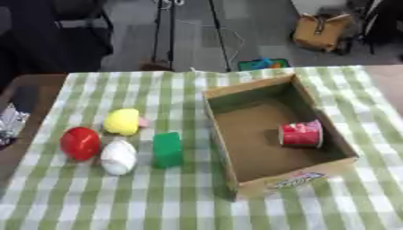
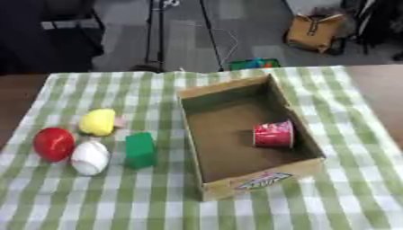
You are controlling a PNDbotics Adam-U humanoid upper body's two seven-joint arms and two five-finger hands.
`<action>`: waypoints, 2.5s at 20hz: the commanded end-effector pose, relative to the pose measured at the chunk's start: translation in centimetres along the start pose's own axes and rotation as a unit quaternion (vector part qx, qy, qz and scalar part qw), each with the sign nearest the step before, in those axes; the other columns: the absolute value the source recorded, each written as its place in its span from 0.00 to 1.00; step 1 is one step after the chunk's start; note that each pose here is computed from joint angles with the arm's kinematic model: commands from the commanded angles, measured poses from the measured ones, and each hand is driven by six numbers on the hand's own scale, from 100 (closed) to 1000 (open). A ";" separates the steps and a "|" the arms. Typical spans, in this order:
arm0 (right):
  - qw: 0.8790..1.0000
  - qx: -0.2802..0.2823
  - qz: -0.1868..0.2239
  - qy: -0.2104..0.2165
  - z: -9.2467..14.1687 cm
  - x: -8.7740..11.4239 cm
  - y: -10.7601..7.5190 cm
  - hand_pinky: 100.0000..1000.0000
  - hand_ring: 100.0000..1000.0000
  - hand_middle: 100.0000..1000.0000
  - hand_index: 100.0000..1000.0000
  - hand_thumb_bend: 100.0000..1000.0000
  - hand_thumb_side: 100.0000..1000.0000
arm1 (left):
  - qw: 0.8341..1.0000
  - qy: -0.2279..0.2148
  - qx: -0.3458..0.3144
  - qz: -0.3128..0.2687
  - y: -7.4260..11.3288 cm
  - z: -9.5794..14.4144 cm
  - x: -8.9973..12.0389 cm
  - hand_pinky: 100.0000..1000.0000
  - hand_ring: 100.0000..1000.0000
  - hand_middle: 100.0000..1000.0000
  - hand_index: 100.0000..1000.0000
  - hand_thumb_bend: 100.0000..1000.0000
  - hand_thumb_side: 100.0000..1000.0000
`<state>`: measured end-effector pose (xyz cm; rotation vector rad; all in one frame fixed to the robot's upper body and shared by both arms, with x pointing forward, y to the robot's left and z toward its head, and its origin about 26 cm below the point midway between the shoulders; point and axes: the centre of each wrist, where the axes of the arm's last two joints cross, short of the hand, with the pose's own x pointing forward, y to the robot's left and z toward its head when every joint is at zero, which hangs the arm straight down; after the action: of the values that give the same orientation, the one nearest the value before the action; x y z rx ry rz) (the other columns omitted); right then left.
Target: Pick up objects on the table and place them in the box.
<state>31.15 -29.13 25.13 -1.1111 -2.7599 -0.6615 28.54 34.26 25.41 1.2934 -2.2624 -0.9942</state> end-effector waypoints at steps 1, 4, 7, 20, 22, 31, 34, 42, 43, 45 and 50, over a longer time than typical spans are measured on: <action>1.000 0.002 -0.006 -0.022 -1.0 0.5 -0.2 0.44 0.52 0.49 0.65 0.00 0.73 | 0.998 -0.022 -0.060 -0.025 1.6 -0.9 0.0 1.00 1.00 1.00 1.00 0.45 1.00; 1.000 0.004 -0.007 -0.021 -0.9 0.5 -0.2 0.44 0.52 0.49 0.65 0.00 0.73 | 0.988 -0.026 -0.149 -0.045 1.9 -1.3 0.1 1.00 1.00 1.00 1.00 0.46 1.00; 1.000 0.005 -0.007 -0.020 -0.9 0.5 -0.2 0.44 0.52 0.49 0.65 0.00 0.73 | 0.971 -0.023 -0.230 -0.060 2.2 -1.9 0.3 1.00 1.00 1.00 1.00 0.61 1.00; 1.000 0.006 -0.007 -0.017 -0.9 0.4 -0.2 0.44 0.52 0.49 0.65 0.00 0.73 | 0.942 0.104 -0.319 -0.027 2.4 -2.8 -0.3 1.00 1.00 1.00 1.00 0.66 0.91; 1.000 0.006 -0.008 -0.017 -0.9 0.4 -0.2 0.44 0.52 0.49 0.65 0.00 0.73 | 0.948 0.145 -0.283 -0.013 1.8 -2.4 -0.4 1.00 1.00 1.00 1.00 0.58 0.93; 1.000 0.006 -0.010 -0.016 -0.9 0.5 -0.2 0.44 0.52 0.49 0.65 0.00 0.73 | 0.940 0.184 -0.288 -0.008 0.8 -1.7 0.4 1.00 1.00 1.00 1.00 0.68 0.94; 1.000 0.006 -0.010 -0.015 -0.9 0.4 -0.2 0.43 0.52 0.49 0.65 0.00 0.73 | 0.930 0.203 -0.306 -0.021 0.3 -1.4 -0.5 1.00 1.00 1.00 1.00 0.70 0.95; 1.000 0.004 -0.012 -0.013 -0.9 0.5 -0.2 0.44 0.52 0.49 0.65 0.00 0.73 | 0.906 0.236 -0.349 -0.035 -1.0 -0.8 -2.6 1.00 1.00 1.00 1.00 0.67 0.94; 1.000 0.004 -0.012 -0.013 -0.9 0.5 -0.2 0.44 0.52 0.49 0.65 0.00 0.73 | 0.904 0.243 -0.350 -0.038 -1.2 -0.6 -3.0 1.00 1.00 1.00 1.00 0.67 0.94; 1.000 0.004 -0.013 -0.013 -0.9 0.5 -0.2 0.44 0.52 0.49 0.65 0.00 0.73 | 0.899 0.259 -0.349 -0.042 -1.5 -0.3 -3.9 1.00 1.00 1.00 1.00 0.65 0.95; 1.000 0.004 -0.014 -0.013 -1.0 0.5 -0.1 0.44 0.52 0.49 0.65 0.00 0.74 | 0.893 0.280 -0.350 -0.040 -2.1 0.5 -5.6 1.00 1.00 1.00 1.00 0.66 0.95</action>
<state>31.10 -29.26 25.01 -1.0986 -2.7545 -0.6429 32.40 37.90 22.61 1.0980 -1.2414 -1.1423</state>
